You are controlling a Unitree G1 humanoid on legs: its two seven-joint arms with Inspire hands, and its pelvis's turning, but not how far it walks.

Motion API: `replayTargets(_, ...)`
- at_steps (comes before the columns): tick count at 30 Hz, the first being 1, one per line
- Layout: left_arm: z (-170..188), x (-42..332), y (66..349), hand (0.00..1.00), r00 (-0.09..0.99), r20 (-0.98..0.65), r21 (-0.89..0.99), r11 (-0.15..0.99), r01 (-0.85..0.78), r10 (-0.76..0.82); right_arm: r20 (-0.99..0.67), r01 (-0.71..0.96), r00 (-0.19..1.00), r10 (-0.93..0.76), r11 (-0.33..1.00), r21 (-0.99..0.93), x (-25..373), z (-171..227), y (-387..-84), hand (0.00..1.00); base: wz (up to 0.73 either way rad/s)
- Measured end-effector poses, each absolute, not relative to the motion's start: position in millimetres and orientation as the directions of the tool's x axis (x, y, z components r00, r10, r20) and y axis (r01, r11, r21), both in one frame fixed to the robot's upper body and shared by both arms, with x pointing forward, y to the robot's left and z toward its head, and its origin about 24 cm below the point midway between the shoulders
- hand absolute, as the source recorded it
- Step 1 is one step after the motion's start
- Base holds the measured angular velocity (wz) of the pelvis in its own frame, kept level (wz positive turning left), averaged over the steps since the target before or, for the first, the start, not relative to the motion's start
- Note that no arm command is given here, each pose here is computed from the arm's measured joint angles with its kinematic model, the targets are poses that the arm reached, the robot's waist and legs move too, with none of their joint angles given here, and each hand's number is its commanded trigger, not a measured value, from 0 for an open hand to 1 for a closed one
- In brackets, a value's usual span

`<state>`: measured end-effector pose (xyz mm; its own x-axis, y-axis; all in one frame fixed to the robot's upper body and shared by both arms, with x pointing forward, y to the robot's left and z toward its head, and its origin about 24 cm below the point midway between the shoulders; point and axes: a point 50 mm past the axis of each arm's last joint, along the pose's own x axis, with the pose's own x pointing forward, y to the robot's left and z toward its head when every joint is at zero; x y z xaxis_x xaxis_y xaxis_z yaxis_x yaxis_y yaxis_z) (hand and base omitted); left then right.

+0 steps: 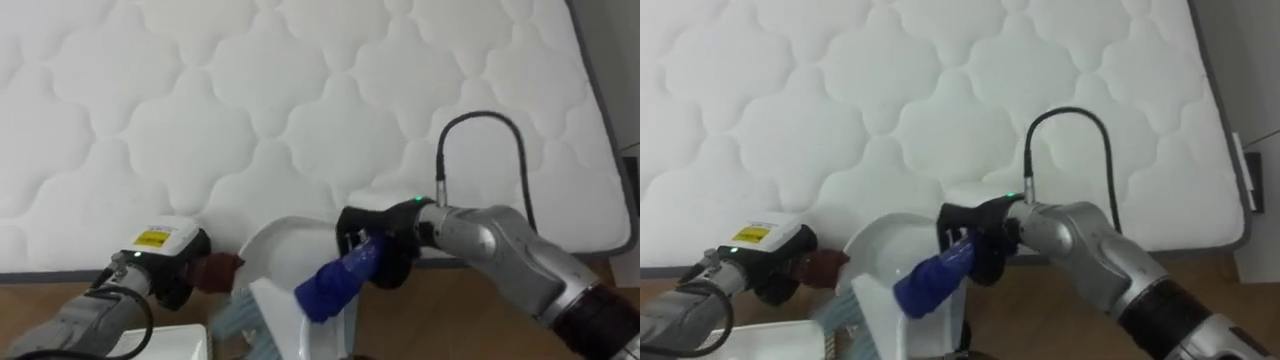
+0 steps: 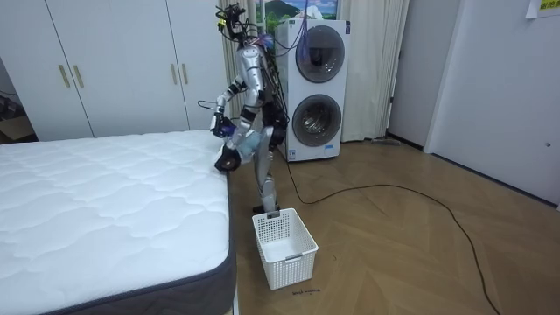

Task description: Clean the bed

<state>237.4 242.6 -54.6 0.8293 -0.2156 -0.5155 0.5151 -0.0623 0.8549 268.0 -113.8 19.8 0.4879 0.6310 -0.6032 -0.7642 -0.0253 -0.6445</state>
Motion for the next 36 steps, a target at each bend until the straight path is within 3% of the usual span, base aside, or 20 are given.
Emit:
replayTargets(8, -65, 225, 238, 1.0, 0.803, -0.547, 0.833, -0.063, 0.549, -0.236, -0.561, -0.833, 0.51, 0.652, 0.212, -0.511, 276, 10, -142, 1.0, 0.1)
replayTargets(17, -65, 221, 245, 1.0, 0.812, -0.537, 0.839, -0.047, 0.542, -0.229, -0.466, -0.71, 0.7, 0.541, 0.458, -0.535, 289, 14, -182, 1.0, -0.02)
replayTargets(33, -68, 220, 242, 1.0, 0.816, -0.522, 0.844, -0.015, 0.536, -0.247, -0.339, -0.557, 0.83, 0.442, 0.678, -0.48, 293, 19, -206, 1.0, -0.01)
replayTargets(34, -70, 217, 242, 1.0, 0.817, -0.523, 0.843, -0.008, 0.537, -0.244, -0.333, -0.539, 0.842, 0.425, 0.7, -0.469, 291, 17, -208, 0.78, 0.0)
replayTargets(36, -72, 213, 242, 1.0, 0.82, -0.52, 0.843, 0.01, 0.538, -0.237, -0.327, -0.512, 0.857, 0.399, 0.731, -0.451, 288, 14, -214, 0.0, -0.02)
